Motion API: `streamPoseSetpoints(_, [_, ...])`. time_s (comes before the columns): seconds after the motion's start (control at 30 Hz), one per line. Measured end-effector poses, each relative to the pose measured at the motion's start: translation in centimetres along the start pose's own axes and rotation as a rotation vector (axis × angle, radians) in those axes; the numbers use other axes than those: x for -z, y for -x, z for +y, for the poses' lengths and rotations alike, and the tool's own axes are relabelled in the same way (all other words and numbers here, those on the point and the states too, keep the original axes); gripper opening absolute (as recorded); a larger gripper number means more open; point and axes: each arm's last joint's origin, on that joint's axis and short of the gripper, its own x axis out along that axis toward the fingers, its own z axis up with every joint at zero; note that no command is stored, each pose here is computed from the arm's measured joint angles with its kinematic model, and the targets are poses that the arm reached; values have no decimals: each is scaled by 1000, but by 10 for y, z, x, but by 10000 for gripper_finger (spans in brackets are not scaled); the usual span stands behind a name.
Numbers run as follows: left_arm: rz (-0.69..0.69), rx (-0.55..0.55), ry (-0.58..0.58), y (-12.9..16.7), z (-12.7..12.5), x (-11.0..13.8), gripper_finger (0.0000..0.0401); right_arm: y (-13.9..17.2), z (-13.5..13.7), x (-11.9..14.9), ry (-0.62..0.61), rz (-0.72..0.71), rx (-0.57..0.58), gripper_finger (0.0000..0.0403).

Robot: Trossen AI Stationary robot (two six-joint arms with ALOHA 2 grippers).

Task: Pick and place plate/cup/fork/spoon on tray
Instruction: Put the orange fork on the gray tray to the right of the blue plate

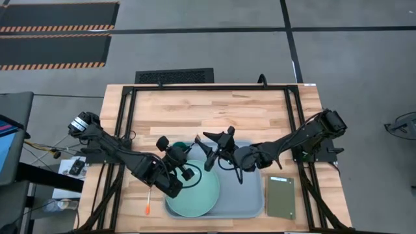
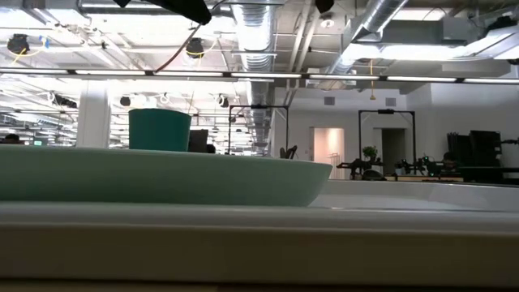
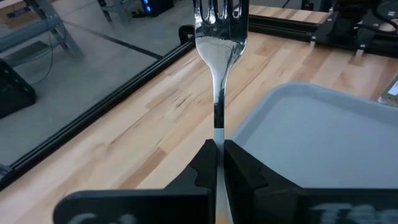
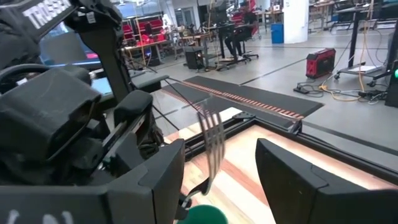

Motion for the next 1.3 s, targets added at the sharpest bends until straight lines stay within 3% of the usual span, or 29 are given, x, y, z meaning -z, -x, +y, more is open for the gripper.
streamPoseSetpoints(0.5, [0,0,1,0,0,0,0,-12,-10,-3,-1,-6,30,147])
streamPoseSetpoints(0.87, [-4,15,28,-1,-2,-2,0,-13,-10,-4,36,-20,20,12])
streamPoseSetpoints(1.13, [-4,17,25,-1,-2,-2,7,-12,-10,-6,-5,-13,-9,4])
streamPoseSetpoints(1.3, [19,52,-10,2,-5,0,72,-12,-25,-27,-68,24,-72,3])
